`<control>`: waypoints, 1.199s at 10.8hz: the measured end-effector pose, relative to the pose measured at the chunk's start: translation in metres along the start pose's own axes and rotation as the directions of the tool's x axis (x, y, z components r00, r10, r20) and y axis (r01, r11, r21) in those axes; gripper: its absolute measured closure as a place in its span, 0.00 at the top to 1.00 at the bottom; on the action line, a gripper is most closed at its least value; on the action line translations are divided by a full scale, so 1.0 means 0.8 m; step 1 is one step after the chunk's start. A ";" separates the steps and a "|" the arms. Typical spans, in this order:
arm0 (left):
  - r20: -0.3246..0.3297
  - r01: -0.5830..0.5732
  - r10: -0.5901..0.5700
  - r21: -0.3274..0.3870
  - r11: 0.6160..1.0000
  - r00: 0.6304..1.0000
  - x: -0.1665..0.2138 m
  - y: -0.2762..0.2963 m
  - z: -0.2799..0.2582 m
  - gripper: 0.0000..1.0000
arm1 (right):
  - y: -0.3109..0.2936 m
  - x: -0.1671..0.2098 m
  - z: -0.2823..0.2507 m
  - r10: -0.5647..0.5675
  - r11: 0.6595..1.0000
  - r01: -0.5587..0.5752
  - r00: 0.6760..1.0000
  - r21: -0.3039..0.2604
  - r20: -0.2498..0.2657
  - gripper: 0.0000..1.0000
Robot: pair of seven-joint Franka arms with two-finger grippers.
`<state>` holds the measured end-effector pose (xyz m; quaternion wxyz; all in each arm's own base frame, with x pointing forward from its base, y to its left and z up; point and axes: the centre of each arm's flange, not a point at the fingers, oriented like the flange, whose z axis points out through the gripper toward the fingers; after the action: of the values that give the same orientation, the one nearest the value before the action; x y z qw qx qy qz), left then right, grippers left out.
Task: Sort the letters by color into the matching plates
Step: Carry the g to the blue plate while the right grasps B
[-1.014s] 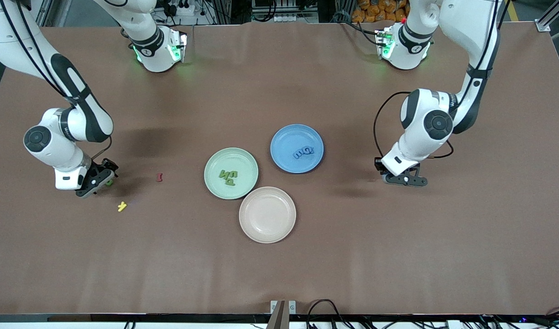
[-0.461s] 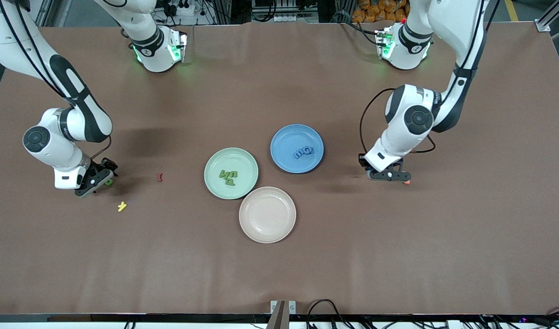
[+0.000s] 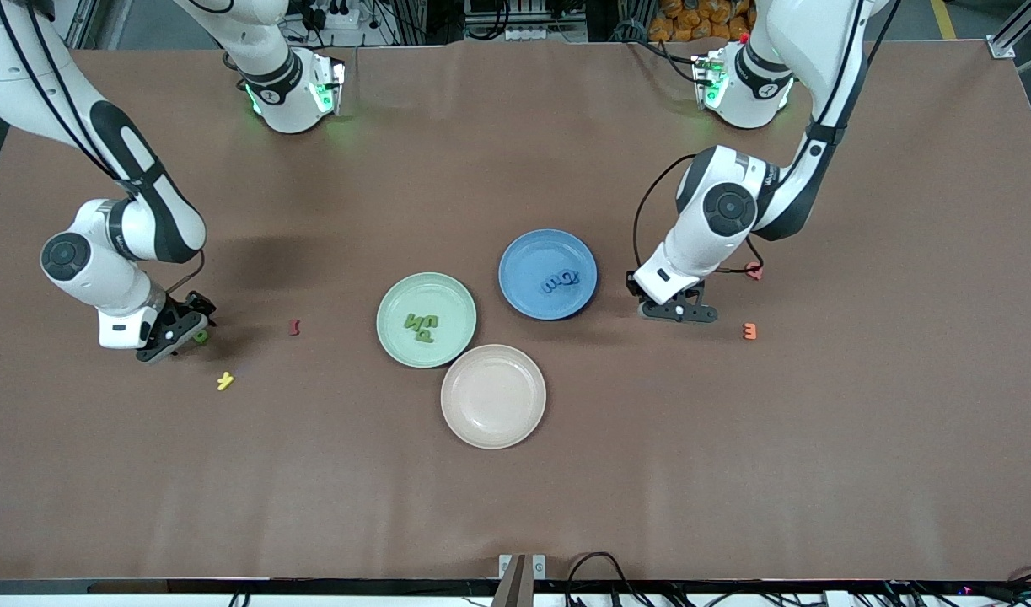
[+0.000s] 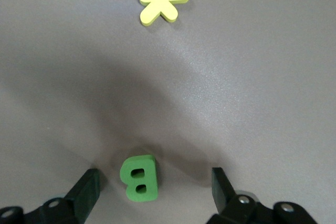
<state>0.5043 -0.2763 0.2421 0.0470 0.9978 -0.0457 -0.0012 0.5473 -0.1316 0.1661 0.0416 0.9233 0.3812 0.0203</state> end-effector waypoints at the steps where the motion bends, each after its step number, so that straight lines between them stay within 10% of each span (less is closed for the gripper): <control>1: 0.003 -0.003 0.003 -0.003 1.000 1.000 -0.003 0.011 0.003 0.26 | 0.000 0.001 0.000 0.001 1.000 -0.001 1.000 0.001 -0.001 0.94; 7: 0.009 0.017 -0.017 -0.010 1.000 1.000 -0.030 0.087 0.011 0.26 | -0.001 0.004 -0.002 -0.001 1.000 0.001 1.000 0.001 -0.005 0.59; 13: 0.005 0.092 -0.092 -0.011 0.996 0.996 -0.061 0.163 0.018 0.26 | 0.000 0.005 -0.004 0.001 1.000 -0.001 1.000 -0.003 -0.007 0.51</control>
<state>0.4439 -0.4022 0.2401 0.0525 0.9986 0.0001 -0.0058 0.5499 -0.1288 0.1691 0.0416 0.9234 0.3809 0.0243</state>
